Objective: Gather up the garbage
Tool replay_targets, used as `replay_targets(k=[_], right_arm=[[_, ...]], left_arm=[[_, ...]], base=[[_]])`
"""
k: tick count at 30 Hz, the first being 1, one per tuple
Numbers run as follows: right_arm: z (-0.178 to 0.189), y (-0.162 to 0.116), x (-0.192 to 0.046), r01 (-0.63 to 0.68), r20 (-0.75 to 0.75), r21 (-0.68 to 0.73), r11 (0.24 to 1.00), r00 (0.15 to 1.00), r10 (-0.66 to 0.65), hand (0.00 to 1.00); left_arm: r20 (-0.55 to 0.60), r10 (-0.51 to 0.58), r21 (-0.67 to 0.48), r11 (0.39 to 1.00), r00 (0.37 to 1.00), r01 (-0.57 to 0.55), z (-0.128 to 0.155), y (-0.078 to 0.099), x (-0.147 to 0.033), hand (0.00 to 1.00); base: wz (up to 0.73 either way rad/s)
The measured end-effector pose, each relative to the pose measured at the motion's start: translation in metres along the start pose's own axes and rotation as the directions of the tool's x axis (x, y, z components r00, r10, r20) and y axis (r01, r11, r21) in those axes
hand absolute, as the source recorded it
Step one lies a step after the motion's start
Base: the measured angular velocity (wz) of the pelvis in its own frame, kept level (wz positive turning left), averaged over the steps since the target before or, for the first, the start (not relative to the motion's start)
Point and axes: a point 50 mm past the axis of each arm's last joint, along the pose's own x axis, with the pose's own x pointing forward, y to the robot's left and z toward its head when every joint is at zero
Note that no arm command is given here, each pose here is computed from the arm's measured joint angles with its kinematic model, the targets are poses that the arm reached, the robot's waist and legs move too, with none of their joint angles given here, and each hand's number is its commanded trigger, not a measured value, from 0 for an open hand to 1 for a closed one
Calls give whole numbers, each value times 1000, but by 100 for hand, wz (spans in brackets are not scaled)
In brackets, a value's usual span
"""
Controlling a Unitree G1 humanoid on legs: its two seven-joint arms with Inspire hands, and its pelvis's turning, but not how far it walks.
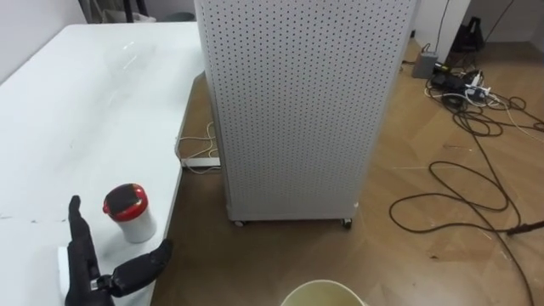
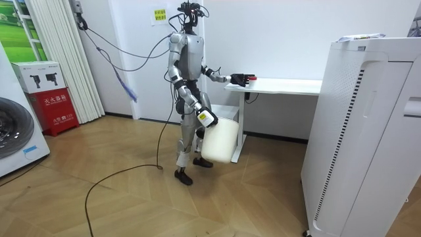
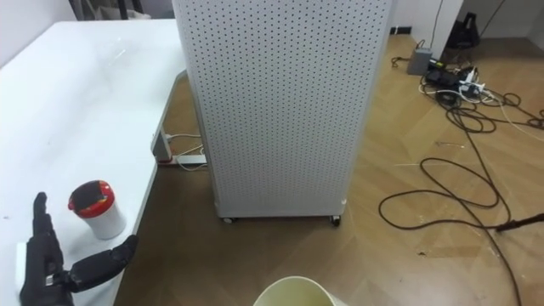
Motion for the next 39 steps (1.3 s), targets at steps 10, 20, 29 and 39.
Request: replay_targets(k=[10,20,29,39], right_arm=[[1,1,0,-6,3,-1,1000,1000,6,100],[-7,2,-6,-8,-7,4,1000,1000,8,100],[-12,6,-8,-8,-31,-3,1000,999,8,100],[-15,12,-7,-26,-54,-5,1000,998,26,100]], left_arm=[[-32,19,-23,1000,999,-19,-2,0,4,0],[-40,60,-46,997,997,-62,1,-3,14,0],[-51,85,-58,994,995,-88,2,-2,15,0],[-8,97,-85,992,995,-97,16,-12,31,0]], base=[[0],[0],[0],[-1]])
